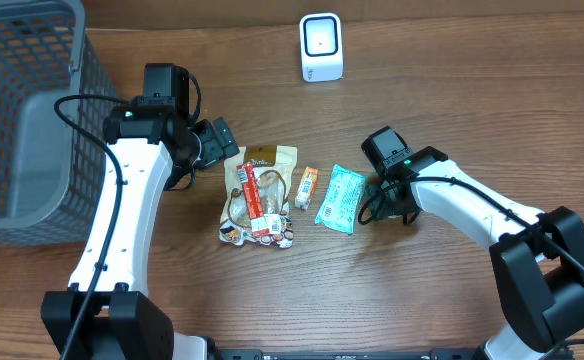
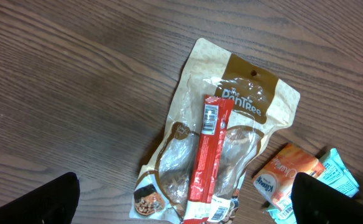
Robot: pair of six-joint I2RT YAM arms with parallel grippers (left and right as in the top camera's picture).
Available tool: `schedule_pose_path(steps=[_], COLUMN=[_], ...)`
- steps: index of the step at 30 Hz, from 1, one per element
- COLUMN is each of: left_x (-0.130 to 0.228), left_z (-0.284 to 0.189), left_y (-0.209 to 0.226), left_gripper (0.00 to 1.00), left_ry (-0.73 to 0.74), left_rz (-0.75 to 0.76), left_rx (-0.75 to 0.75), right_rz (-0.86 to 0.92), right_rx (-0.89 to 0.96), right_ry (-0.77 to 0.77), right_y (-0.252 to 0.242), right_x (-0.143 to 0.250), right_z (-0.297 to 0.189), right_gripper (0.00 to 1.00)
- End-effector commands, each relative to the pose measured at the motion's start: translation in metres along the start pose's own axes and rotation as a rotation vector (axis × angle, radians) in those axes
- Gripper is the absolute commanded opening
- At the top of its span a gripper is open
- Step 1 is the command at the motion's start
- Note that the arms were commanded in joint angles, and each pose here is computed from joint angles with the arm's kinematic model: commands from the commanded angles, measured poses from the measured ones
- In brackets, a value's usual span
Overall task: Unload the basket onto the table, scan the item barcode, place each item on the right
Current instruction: 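Lift the tub with the right gripper and carry it back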
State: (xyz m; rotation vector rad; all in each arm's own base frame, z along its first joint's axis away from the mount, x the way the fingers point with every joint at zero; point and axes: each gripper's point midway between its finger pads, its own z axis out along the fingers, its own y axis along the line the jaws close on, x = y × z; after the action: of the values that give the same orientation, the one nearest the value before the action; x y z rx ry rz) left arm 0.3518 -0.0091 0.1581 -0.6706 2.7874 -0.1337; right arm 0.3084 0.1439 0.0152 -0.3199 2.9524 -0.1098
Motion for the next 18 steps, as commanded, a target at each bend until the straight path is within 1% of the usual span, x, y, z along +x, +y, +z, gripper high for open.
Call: schedule_pose_path(steps=[1, 2, 4, 5, 6, 7, 11, 16, 18], left_x=[-0.003, -0.003, -0.003, -0.003, -0.003, -0.003, -0.003, -0.003, -0.003], left_z=[-0.007, -0.007, -0.007, -0.007, -0.007, -0.007, -0.007, -0.007, -0.007], left_y=[0.0, 0.0, 0.0, 0.0, 0.0, 0.0, 0.0, 0.0, 0.0], left_gripper=[1.0, 1.0, 1.0, 1.0, 1.0, 1.0, 1.0, 1.0, 1.0], left_ry=[-0.023, -0.023, -0.023, -0.023, -0.023, -0.023, -0.023, -0.023, -0.023], left_rz=[0.022, 0.021, 0.022, 0.021, 0.021, 0.021, 0.022, 0.022, 0.022], left_rx=[0.007, 0.007, 0.007, 0.007, 0.007, 0.007, 0.007, 0.007, 0.007], right_rz=[0.011, 0.011, 0.01, 0.01, 0.01, 0.01, 0.02, 0.02, 0.019], right_rx=[-0.013, -0.025, -0.037, -0.037, -0.038, -0.037, -0.021, -0.029, -0.027], right_ry=[-0.02, -0.016, -0.008, -0.006, -0.008, -0.016, -0.049, -0.047, -0.043], right_y=[0.002, 0.004, 0.006, 0.006, 0.006, 0.006, 0.002, 0.003, 0.003], right_x=[-0.009, -0.009, -0.007, -0.006, -0.007, -0.009, -0.017, -0.017, -0.016], right_z=[-0.006, -0.007, -0.007, -0.007, -0.007, -0.007, -0.007, -0.007, -0.007], right_gripper=[0.65, 0.65, 0.75, 0.83, 0.88, 0.89, 0.88, 0.85, 0.8])
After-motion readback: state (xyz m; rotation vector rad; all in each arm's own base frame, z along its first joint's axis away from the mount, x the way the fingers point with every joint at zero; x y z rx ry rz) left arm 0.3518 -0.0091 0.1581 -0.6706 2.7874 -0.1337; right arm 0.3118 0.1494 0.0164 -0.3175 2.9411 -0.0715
